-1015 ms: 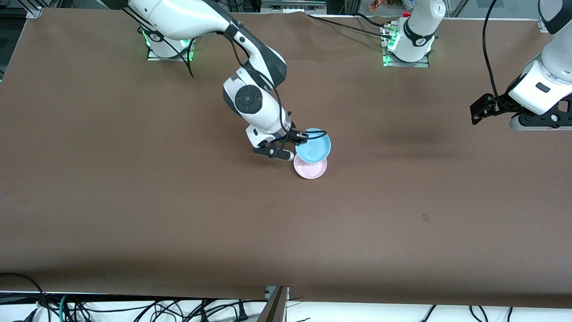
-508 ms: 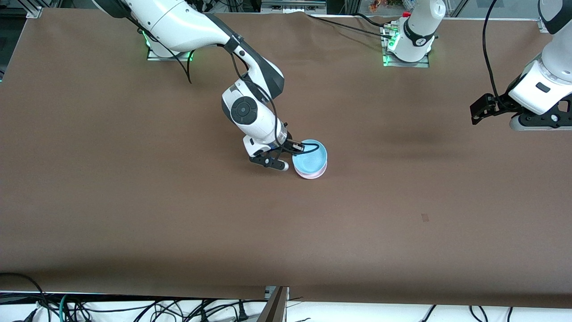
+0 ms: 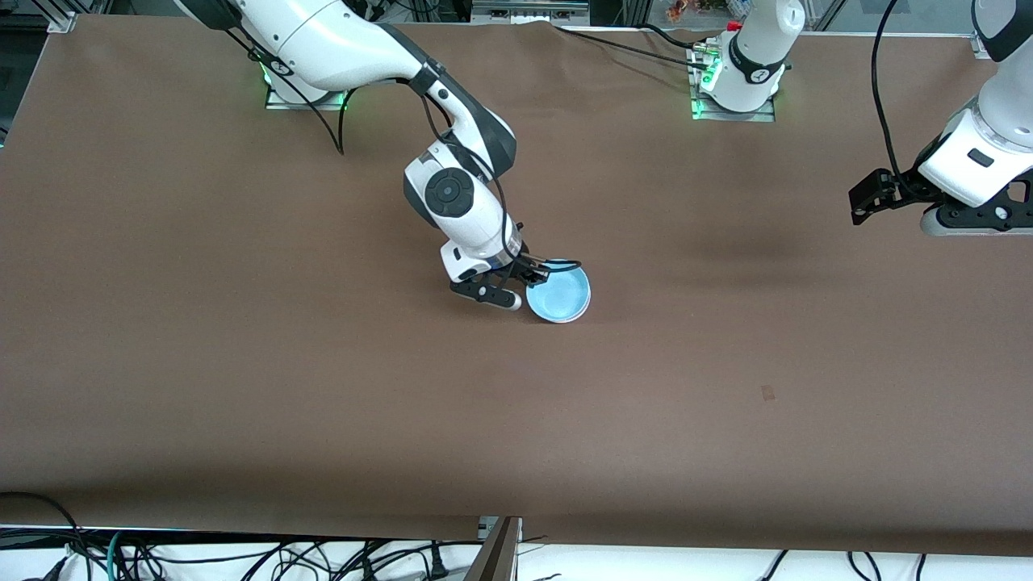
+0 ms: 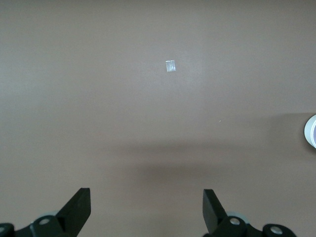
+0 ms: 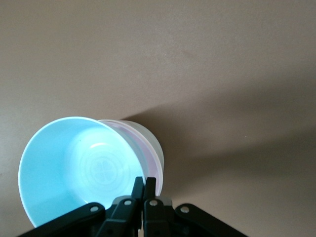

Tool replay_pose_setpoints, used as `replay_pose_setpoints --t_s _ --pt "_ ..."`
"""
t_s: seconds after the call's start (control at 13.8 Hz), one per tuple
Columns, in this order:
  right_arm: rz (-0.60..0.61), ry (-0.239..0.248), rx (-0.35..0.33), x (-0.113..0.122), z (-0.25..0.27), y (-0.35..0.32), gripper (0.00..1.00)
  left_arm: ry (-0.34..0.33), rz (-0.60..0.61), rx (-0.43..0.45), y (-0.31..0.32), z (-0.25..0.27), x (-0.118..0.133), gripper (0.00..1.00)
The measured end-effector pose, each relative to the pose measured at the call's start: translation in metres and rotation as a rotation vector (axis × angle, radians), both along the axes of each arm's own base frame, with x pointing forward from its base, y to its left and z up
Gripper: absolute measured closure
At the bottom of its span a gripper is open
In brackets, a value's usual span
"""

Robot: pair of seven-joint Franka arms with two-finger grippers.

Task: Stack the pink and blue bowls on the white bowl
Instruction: 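Lower the blue bowl into the pink bowl and open the right gripper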

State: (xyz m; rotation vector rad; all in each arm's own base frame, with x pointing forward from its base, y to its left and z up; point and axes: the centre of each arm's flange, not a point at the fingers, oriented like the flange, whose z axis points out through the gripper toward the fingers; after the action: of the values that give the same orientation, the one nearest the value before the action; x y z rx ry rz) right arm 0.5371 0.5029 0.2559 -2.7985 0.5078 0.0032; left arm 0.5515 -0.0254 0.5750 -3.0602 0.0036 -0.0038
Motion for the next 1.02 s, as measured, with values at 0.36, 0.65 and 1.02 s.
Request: replay_pose_setpoints --t_s 0.36,0.65,1.02 --pt "-0.002 -0.008 -0.01 -0.005 -0.001 0.005 0.98 0.0 0.0 0.0 0.0 0.0 0.0 0.0" --pt "-0.003 -0.01 -0.009 -0.004 -0.005 0.005 0.98 0.0 0.0 0.0 0.0 0.0 0.0 0.0" --pt "-0.003 -0.013 -0.006 -0.005 -0.011 0.006 0.97 0.0 0.0 0.0 0.0 0.0 0.0 0.0"
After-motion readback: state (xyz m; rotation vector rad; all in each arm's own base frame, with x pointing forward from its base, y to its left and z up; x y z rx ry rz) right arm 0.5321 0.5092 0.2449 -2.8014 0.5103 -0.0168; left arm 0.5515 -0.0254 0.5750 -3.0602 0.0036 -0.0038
